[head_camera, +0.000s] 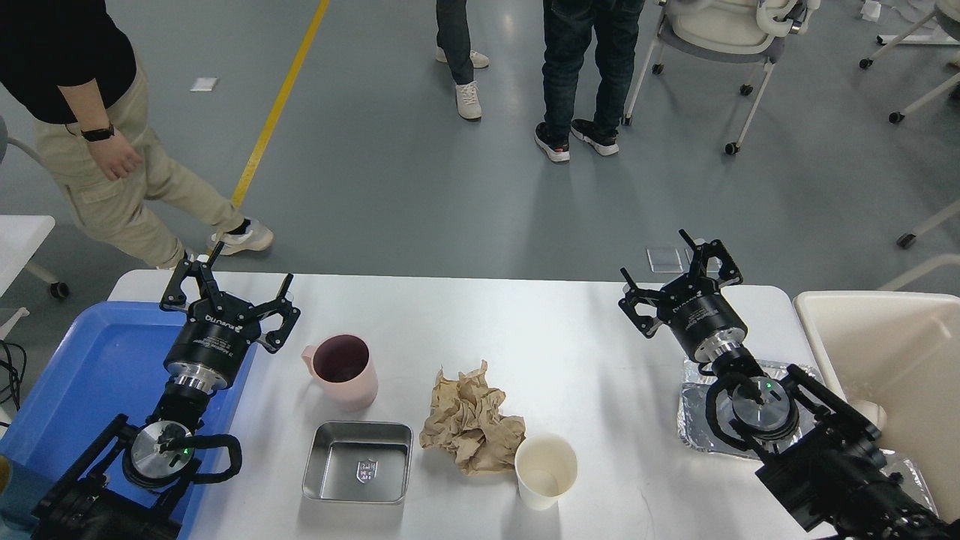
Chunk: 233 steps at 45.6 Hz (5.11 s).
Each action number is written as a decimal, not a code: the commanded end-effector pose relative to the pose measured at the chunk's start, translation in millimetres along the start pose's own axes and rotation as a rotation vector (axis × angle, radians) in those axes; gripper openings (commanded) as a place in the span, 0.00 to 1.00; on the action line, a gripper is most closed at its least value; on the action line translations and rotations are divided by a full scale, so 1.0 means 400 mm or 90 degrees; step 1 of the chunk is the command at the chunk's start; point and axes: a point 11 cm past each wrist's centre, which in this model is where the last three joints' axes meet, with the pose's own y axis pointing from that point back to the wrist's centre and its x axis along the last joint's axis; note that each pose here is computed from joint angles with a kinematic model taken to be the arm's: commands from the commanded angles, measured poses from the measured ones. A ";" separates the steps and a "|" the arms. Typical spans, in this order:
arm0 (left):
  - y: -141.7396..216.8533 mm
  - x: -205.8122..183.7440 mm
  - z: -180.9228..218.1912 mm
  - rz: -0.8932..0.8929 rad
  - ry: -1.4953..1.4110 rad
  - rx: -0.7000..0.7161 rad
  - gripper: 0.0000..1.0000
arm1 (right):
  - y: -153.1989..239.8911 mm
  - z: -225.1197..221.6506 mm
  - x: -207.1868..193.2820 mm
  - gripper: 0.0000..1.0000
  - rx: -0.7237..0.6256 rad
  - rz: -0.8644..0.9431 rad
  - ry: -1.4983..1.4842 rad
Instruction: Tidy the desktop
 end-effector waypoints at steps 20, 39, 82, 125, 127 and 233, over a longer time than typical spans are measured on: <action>0.008 0.011 0.026 0.008 -0.006 -0.014 0.97 | 0.004 0.004 0.006 1.00 -0.003 0.003 0.005; 0.006 0.008 0.030 0.005 -0.003 -0.015 0.97 | -0.001 0.011 -0.002 1.00 -0.008 -0.001 0.012; 0.000 0.001 0.017 0.003 -0.002 -0.009 0.97 | -0.001 0.012 -0.001 1.00 -0.008 0.000 0.013; 0.007 -0.023 -0.014 -0.020 -0.005 0.033 0.97 | 0.000 0.015 -0.001 1.00 -0.009 0.000 0.011; 0.011 -0.021 -0.022 -0.017 -0.007 0.040 0.97 | 0.002 0.016 0.001 1.00 -0.009 0.001 0.011; 0.457 0.068 0.728 0.237 -0.665 0.289 0.97 | -0.011 0.068 -0.025 1.00 -0.021 -0.013 -0.015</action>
